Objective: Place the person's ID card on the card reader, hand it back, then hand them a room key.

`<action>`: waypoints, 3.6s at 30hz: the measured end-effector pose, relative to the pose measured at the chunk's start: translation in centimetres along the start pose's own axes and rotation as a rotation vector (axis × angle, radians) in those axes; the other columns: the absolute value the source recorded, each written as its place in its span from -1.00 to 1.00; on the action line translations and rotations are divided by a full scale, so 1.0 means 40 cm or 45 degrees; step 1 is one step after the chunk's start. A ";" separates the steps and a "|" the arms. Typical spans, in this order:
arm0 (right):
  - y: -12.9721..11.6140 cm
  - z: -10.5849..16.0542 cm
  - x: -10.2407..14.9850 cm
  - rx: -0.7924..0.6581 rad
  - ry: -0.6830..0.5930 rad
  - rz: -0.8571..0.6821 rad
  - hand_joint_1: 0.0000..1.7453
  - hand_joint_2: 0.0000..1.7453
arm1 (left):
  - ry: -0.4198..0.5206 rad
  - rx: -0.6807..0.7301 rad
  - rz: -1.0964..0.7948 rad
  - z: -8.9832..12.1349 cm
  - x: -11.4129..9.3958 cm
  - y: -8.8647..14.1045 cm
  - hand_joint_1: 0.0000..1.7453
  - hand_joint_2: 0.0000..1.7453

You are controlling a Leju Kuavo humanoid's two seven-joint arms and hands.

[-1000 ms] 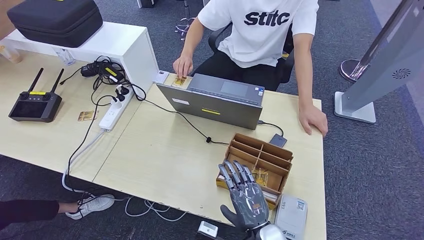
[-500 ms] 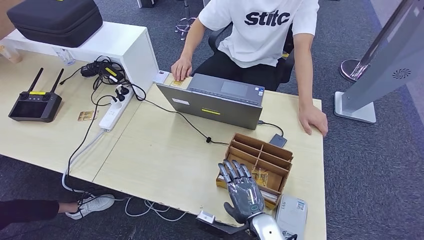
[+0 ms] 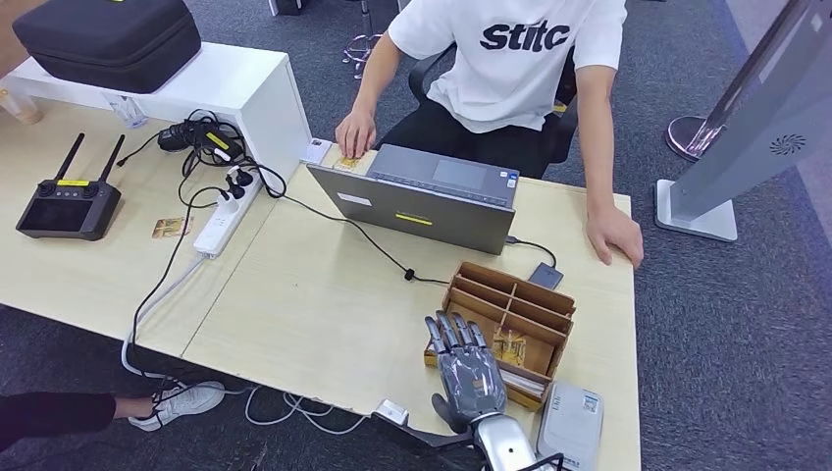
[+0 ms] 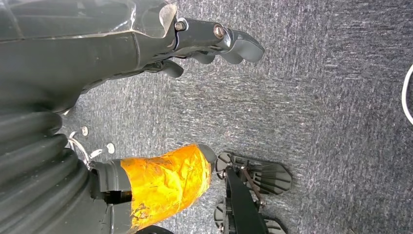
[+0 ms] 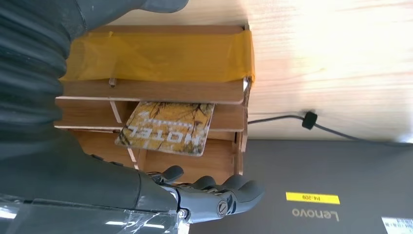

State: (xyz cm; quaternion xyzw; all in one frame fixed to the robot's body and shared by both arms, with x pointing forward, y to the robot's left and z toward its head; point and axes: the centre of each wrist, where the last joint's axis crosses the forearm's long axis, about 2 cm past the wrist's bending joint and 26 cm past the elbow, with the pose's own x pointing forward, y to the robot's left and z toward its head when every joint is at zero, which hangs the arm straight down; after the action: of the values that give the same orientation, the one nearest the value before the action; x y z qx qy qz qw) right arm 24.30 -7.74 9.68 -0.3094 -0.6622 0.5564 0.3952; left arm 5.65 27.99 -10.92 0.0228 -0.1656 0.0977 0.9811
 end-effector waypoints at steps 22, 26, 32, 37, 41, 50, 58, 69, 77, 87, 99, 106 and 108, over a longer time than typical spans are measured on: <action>-0.036 0.009 -0.016 -0.109 0.034 -0.040 -1.00 1.00 | 0.001 0.003 0.005 0.000 -0.001 0.001 -1.00 1.00; -0.035 0.010 -0.017 -0.105 0.039 -0.039 -0.47 1.00 | 0.001 0.002 0.003 0.000 0.000 0.001 -1.00 1.00; -0.029 0.010 -0.021 -0.081 0.046 -0.024 0.92 1.00 | 0.001 0.002 0.000 0.000 0.000 0.000 -1.00 1.00; -0.023 0.011 -0.023 -0.064 0.055 -0.020 0.92 1.00 | 0.000 0.002 -0.001 0.000 0.000 0.000 -1.00 1.00; -0.020 0.012 -0.025 -0.058 0.059 -0.021 0.92 1.00 | 0.000 0.001 -0.004 0.000 0.001 0.000 -1.00 1.00; -0.019 0.007 -0.025 -0.049 0.069 -0.012 1.00 1.00 | 0.000 0.001 -0.006 0.000 0.001 0.000 -1.00 1.00; -0.037 -0.002 -0.036 -0.097 0.084 0.001 0.92 1.00 | 0.001 0.004 -0.004 0.000 0.000 0.001 -1.00 1.00; -0.169 -0.023 -0.061 -0.440 0.068 -0.052 1.00 1.00 | 0.003 0.002 -0.012 0.000 -0.001 -0.001 -1.00 1.00; -0.241 -0.036 -0.073 -0.542 0.007 -0.173 0.99 1.00 | 0.004 -0.003 -0.029 0.000 0.000 -0.003 -1.00 1.00; -0.323 -0.126 -0.107 -0.470 -0.054 -0.468 1.00 1.00 | 0.004 -0.013 -0.077 -0.001 0.004 0.001 -1.00 1.00; -0.431 -0.256 -0.196 -0.477 0.081 -0.526 1.00 1.00 | 0.004 -0.023 -0.115 -0.002 0.010 0.006 -1.00 1.00; -0.436 -0.263 -0.200 -0.479 0.089 -0.531 0.72 1.00 | 0.004 -0.023 -0.115 -0.002 0.010 0.006 -1.00 1.00; -0.441 -0.270 -0.208 -0.481 0.100 -0.554 -0.28 1.00 | 0.003 -0.023 -0.117 -0.003 0.010 0.006 -1.00 1.00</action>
State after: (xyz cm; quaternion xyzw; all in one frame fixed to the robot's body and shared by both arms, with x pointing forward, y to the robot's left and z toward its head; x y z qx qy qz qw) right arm 38.32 -12.82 26.24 -0.2496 -0.7890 0.3130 0.4661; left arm 6.01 28.30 -10.88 0.0213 -0.1639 0.0512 0.9849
